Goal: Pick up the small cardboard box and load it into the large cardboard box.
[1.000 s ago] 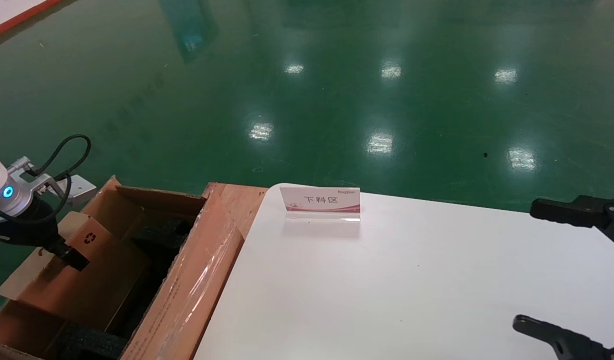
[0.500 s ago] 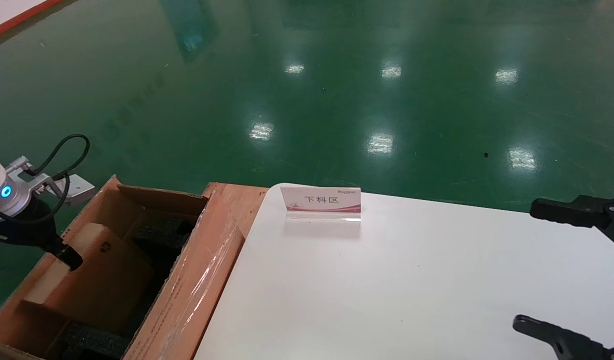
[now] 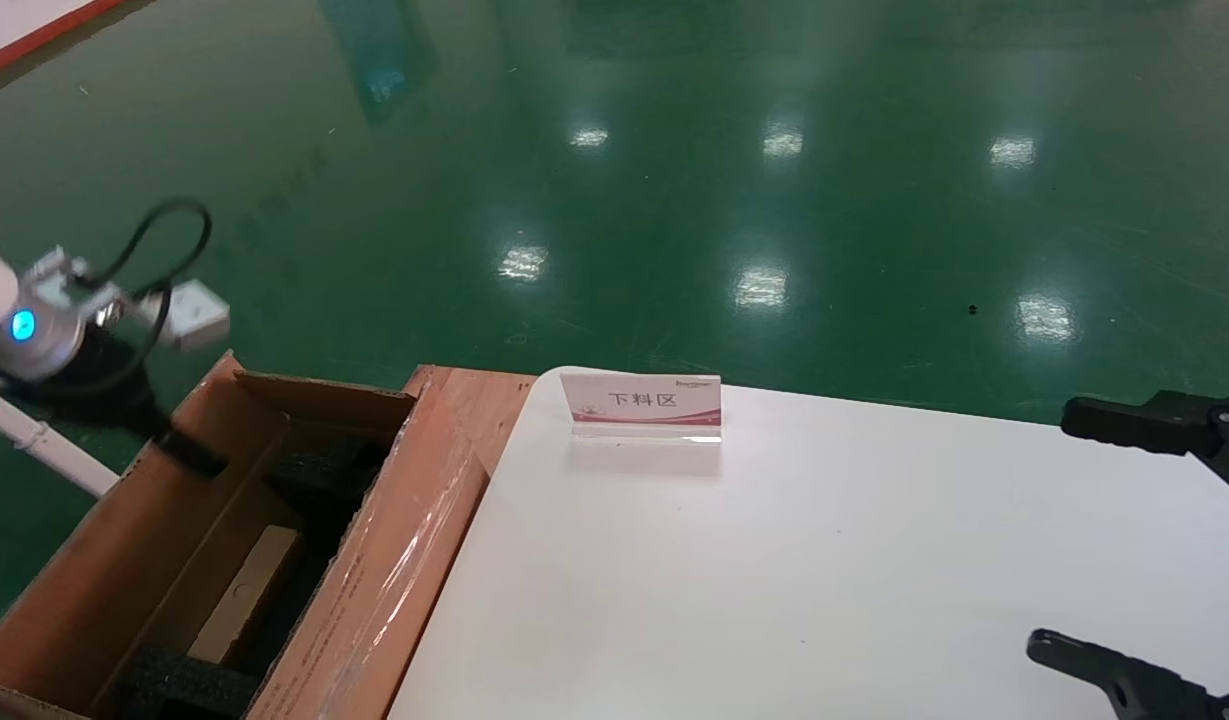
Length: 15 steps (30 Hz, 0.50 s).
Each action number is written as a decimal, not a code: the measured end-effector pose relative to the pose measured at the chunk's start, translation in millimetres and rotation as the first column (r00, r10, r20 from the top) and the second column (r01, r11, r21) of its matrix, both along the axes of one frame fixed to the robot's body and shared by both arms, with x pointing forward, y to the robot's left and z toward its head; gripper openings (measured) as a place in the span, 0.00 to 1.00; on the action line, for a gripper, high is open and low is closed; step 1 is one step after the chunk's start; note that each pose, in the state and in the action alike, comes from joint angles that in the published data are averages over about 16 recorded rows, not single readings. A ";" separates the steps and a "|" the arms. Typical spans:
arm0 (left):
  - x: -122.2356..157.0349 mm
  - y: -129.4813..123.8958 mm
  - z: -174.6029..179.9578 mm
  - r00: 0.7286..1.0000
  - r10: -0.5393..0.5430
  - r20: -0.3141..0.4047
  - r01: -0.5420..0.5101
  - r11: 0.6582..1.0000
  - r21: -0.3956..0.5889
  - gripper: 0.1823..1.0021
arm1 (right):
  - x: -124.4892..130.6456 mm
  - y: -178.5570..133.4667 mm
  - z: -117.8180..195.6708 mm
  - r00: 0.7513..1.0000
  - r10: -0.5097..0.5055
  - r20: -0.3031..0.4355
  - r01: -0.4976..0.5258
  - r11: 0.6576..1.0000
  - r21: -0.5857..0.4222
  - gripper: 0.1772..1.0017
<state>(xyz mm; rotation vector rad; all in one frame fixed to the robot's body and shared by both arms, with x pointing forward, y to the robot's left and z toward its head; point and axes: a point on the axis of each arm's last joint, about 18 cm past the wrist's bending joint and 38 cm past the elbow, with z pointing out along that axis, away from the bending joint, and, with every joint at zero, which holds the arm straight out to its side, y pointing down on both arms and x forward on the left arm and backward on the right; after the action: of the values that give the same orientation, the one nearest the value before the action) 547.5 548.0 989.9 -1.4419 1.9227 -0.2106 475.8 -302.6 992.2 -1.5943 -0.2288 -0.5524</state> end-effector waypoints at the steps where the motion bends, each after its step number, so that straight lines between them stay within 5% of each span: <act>1: 0.5 -4.4 6.4 0.999 -0.026 0.024 0.026 1.000 -0.006 0.88 | 0.0 0.0 0.0 1.000 0.000 0.000 0.000 1.000 0.000 1.00; 8: -1.6 -34.8 45.0 0.966 -0.186 0.181 0.195 0.980 -0.031 0.96 | 0.1 -0.1 0.0 1.000 0.000 0.000 0.000 1.000 0.000 1.00; 15: 1.6 -73.1 57.0 0.909 -0.338 0.245 0.358 0.933 -0.043 0.99 | 0.2 -0.1 -0.1 1.000 -0.001 0.000 0.001 1.000 0.000 1.00</act>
<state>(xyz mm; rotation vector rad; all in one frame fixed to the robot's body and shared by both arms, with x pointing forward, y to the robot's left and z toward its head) 549.1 474.9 1046.9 -1.0598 1.9787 -0.6111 475.9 -302.7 992.2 -1.5945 -0.2282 -0.5527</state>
